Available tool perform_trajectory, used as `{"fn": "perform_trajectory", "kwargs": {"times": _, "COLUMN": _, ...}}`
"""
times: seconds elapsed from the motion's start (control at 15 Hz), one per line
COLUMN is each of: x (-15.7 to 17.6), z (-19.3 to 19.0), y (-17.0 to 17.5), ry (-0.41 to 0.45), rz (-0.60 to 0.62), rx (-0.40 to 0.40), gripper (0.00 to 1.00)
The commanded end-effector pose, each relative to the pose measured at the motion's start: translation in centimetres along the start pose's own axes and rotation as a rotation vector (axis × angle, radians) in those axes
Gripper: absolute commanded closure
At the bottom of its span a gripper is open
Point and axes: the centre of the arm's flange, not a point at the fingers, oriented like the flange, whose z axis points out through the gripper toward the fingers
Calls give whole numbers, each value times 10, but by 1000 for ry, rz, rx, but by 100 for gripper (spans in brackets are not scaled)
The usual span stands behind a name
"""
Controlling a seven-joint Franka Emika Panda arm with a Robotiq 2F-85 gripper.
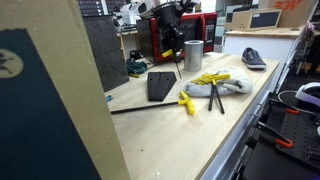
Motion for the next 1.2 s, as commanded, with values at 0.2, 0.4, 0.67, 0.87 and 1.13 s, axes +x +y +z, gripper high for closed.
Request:
{"fn": "perform_trajectory", "kwargs": {"times": 0.2, "x": -61, "z": 27, "y": -34, "ry": 208, "rz": 178, "rx": 45, "gripper": 98}}
{"fn": "perform_trajectory", "kwargs": {"times": 0.4, "x": -93, "z": 33, "y": -41, "ry": 283, "rz": 294, "rx": 102, "gripper": 98}}
{"fn": "perform_trajectory", "kwargs": {"times": 0.67, "x": -130, "z": 36, "y": -49, "ry": 361, "rz": 407, "rx": 159, "gripper": 98}}
{"fn": "perform_trajectory", "kwargs": {"times": 0.87, "x": -151, "z": 39, "y": -54, "ry": 394, "rz": 477, "rx": 199, "gripper": 98}}
{"fn": "perform_trajectory", "kwargs": {"times": 1.13, "x": -175, "z": 50, "y": -56, "ry": 416, "rz": 567, "rx": 256, "gripper": 98}}
